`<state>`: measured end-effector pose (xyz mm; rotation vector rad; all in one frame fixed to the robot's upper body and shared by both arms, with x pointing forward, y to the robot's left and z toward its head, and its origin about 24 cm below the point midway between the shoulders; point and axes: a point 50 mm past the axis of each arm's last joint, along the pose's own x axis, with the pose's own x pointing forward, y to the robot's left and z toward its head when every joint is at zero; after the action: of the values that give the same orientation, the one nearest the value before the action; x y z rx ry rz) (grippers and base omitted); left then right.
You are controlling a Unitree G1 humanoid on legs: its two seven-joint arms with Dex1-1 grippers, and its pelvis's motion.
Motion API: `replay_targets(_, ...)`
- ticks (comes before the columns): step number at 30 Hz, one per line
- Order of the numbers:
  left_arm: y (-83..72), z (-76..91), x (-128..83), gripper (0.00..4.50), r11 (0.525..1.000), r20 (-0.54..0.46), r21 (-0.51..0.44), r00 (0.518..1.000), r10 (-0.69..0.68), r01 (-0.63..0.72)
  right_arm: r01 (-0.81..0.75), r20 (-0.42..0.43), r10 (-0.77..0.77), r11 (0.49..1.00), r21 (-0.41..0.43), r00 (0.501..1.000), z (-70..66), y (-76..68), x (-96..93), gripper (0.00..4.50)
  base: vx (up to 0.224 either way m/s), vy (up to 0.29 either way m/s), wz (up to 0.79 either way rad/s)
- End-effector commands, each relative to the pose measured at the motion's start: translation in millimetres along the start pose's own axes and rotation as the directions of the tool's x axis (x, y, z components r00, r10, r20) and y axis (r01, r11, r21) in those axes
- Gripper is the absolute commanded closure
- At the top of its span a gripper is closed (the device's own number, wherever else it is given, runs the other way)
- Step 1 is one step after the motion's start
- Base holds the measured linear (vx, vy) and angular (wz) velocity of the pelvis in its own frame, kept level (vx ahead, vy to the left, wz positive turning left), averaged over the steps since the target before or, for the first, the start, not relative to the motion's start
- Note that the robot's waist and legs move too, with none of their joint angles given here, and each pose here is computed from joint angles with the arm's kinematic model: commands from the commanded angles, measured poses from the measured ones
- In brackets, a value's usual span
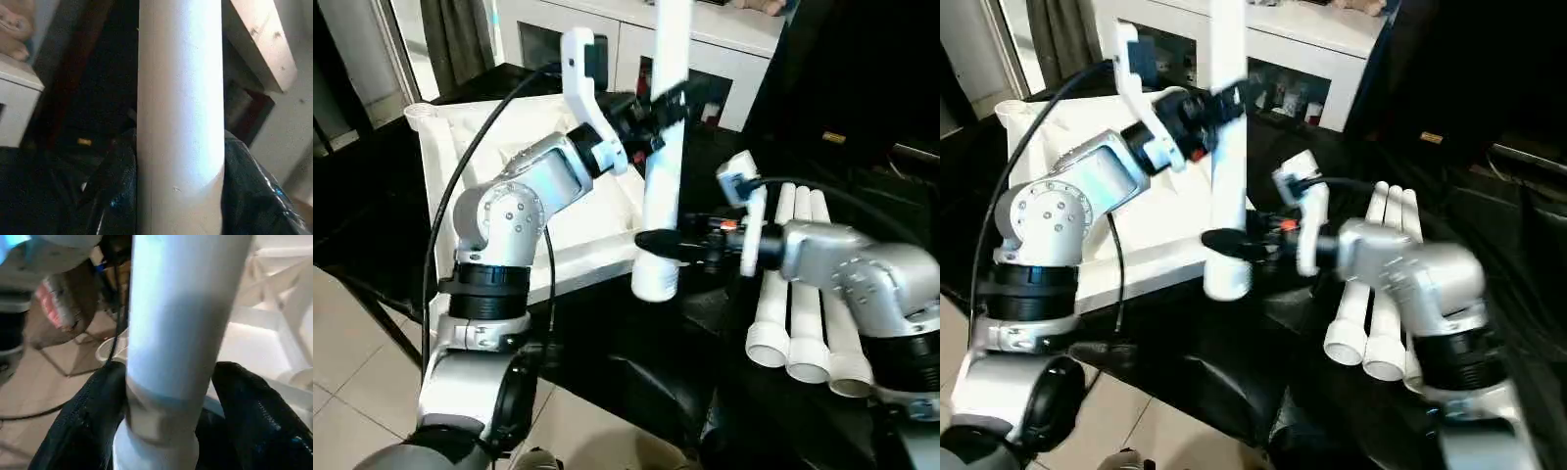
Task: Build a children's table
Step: Pick table leg
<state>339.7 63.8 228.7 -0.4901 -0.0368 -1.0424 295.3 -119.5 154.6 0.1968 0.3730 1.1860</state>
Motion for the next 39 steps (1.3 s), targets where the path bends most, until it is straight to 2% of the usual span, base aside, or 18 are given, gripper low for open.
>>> replay_targets(1, -10.9, 3.4, 8.9, 2.73, 0.997, -0.023, 0.001, 0.997, -0.079, 0.079, -0.058, -0.013, 0.058, 0.998, -0.022, 0.998, 4.0, 6.2, -2.5, 1.41, 0.000, 0.000, 0.00)
replay_targets(16, -17.5, 5.6, 9.8, 2.73, 0.989, -0.015, -0.014, 0.989, -0.145, 0.145, -0.129, -0.009, 0.129, 0.990, 0.052, 0.992, -2.2, 7.8, 0.1, 1.41, 0.000, 0.000, 0.00)
replay_targets(27, -19.7, 6.0, 9.1, 2.73, 0.986, -0.017, -0.006, 0.986, -0.169, 0.169, -0.126, 0.002, 0.126, 0.990, 0.064, 0.992, -0.8, 6.3, 0.0, 1.41, 0.000, 0.000, 0.00)
replay_targets(29, -20.0, 6.1, 9.1, 2.73, 0.985, -0.015, -0.005, 0.985, -0.170, 0.170, -0.127, 0.003, 0.128, 0.990, 0.067, 0.992, -1.5, 6.3, 0.2, 1.68, 0.000, 0.000, 0.00)
replay_targets(32, -20.0, 6.5, 8.9, 2.73, 0.985, -0.011, -0.006, 0.985, -0.172, 0.172, -0.126, 0.003, 0.126, 0.990, 0.070, 0.992, -2.5, 5.8, 0.5, 1.75, 0.000, 0.000, 0.00)
replay_targets(33, -20.0, 6.5, 8.8, 2.73, 0.985, -0.011, -0.006, 0.985, -0.172, 0.172, -0.126, 0.003, 0.126, 0.990, 0.071, 0.992, -2.6, 5.6, 0.7, 2.08, 0.000, 0.000, 0.00)
replay_targets(37, -20.6, 7.7, 8.6, 2.73, 0.984, -0.007, -0.008, 0.984, -0.177, 0.177, -0.124, 0.009, 0.124, 0.989, 0.078, 0.992, -2.9, 4.7, 1.6, 2.25, 0.000, 0.000, 0.00)
replay_targets(39, -20.3, 8.0, 8.3, 2.73, 0.984, -0.007, -0.007, 0.984, -0.177, 0.177, -0.124, 0.010, 0.123, 0.989, 0.080, 0.992, -2.9, 4.6, 2.0, 2.49, 0.000, 0.000, 0.00)
